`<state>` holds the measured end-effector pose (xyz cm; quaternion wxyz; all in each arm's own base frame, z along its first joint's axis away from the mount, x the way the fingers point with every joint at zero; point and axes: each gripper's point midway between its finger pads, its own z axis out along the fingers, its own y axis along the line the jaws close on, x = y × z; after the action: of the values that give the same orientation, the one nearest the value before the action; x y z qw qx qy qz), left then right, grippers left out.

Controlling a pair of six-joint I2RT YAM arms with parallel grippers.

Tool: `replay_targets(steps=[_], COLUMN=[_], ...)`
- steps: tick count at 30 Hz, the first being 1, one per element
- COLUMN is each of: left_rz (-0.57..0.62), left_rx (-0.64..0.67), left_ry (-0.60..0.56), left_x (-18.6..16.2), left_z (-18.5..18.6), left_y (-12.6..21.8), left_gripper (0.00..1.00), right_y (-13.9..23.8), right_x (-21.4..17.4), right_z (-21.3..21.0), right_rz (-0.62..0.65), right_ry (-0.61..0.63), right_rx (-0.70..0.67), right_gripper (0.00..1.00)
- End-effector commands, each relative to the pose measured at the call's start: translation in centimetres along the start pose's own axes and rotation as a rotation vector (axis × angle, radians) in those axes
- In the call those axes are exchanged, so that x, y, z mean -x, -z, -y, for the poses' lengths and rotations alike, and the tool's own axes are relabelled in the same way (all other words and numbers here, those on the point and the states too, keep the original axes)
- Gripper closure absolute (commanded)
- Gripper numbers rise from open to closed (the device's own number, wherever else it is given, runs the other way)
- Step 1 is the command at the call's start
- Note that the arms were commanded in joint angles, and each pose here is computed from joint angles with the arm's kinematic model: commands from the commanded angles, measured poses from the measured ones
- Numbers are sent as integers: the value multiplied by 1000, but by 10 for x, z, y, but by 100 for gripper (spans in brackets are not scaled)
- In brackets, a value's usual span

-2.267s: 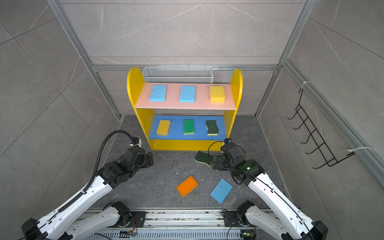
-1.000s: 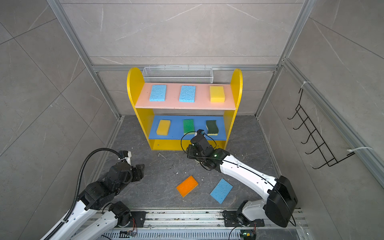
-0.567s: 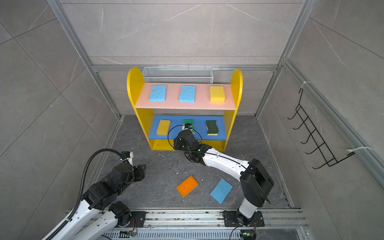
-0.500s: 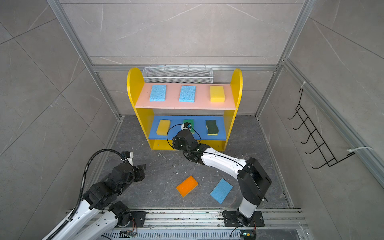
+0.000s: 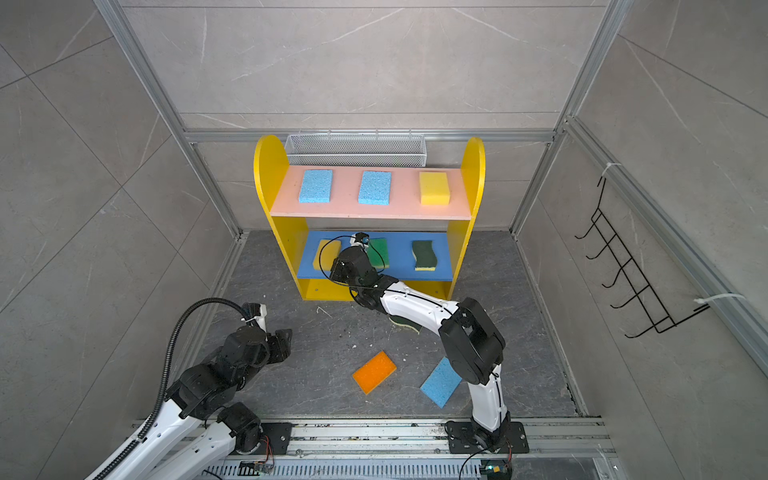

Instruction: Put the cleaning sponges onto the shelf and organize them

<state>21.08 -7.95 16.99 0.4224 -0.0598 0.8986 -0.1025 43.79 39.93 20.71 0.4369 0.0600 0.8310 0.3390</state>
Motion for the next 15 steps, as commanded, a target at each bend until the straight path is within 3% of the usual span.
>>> replay_targets(steps=[1,15], left_rz=[46,47], left_rx=[-31,-18], left_ry=[0,-21], left_x=[13,17], left_z=[6,7], left_y=[3,0], left_gripper=[38,38], right_y=[-12,-42], right_x=[16,24], right_z=[17,25], right_rz=[42,26], right_ry=[-51,-22], right_rx=[-48,-86], right_gripper=[78,83])
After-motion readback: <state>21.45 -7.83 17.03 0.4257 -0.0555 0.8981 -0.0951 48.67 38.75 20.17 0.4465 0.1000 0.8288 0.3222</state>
